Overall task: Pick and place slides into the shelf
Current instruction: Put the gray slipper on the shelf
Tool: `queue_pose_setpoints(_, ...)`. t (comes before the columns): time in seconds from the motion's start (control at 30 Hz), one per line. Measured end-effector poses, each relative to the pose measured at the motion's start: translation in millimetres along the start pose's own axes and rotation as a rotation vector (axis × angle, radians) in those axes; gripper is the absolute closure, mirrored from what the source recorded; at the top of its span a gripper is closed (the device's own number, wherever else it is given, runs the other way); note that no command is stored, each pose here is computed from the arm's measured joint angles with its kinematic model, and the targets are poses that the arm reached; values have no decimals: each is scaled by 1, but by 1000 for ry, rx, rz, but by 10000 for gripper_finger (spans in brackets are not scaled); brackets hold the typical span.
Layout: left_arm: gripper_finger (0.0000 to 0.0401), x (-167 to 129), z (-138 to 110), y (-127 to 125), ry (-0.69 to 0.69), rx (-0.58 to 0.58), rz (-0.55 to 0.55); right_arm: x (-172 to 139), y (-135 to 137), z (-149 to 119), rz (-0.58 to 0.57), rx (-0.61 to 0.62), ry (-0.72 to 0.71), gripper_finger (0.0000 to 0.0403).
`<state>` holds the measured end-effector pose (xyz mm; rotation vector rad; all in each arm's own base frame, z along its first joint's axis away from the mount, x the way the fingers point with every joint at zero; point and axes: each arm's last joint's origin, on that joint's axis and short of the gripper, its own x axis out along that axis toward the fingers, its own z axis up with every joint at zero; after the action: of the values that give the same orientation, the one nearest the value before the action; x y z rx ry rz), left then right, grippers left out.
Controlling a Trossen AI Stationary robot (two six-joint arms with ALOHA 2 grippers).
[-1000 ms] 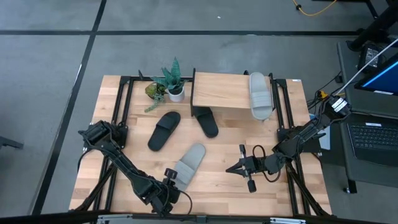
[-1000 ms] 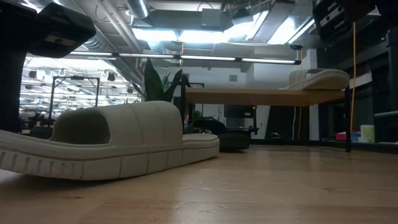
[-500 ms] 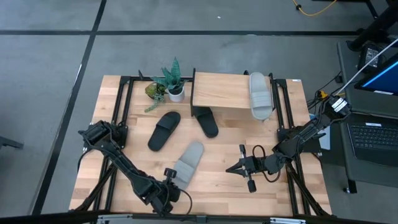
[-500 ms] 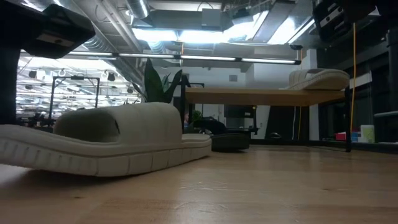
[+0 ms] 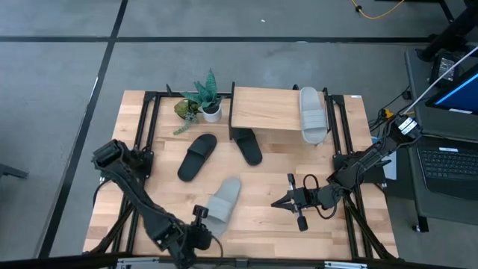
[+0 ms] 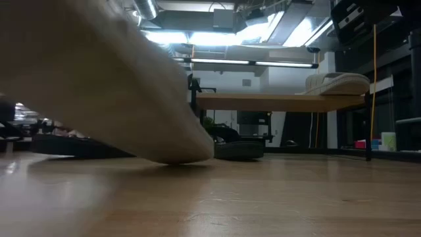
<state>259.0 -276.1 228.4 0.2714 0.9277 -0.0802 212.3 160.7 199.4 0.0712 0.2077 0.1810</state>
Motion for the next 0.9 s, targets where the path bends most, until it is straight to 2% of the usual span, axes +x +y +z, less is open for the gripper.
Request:
queue_pose_setpoints(0.17, 401, -41, 13, -2, -83, 38, 97, -2, 3, -1, 13, -5, 2, 394)
queue_pose_setpoints(0.3, 401, -57, 18, 0, -112, 56, 170, -2, 4, -1, 16, -4, 1, 394)
queue_pose_setpoints(0.63, 401, -51, 13, 2, -77, 35, 178, -2, 4, -1, 15, -7, 1, 394)
queue_pose_setpoints(0.77, 401, -52, 13, 5, -106, 50, 258, -2, 4, -1, 10, -7, 0, 394)
queue_pose_setpoints(0.9, 401, -53, 12, 11, -121, 75, 351, -2, 1, 0, -80, -4, -19, 394)
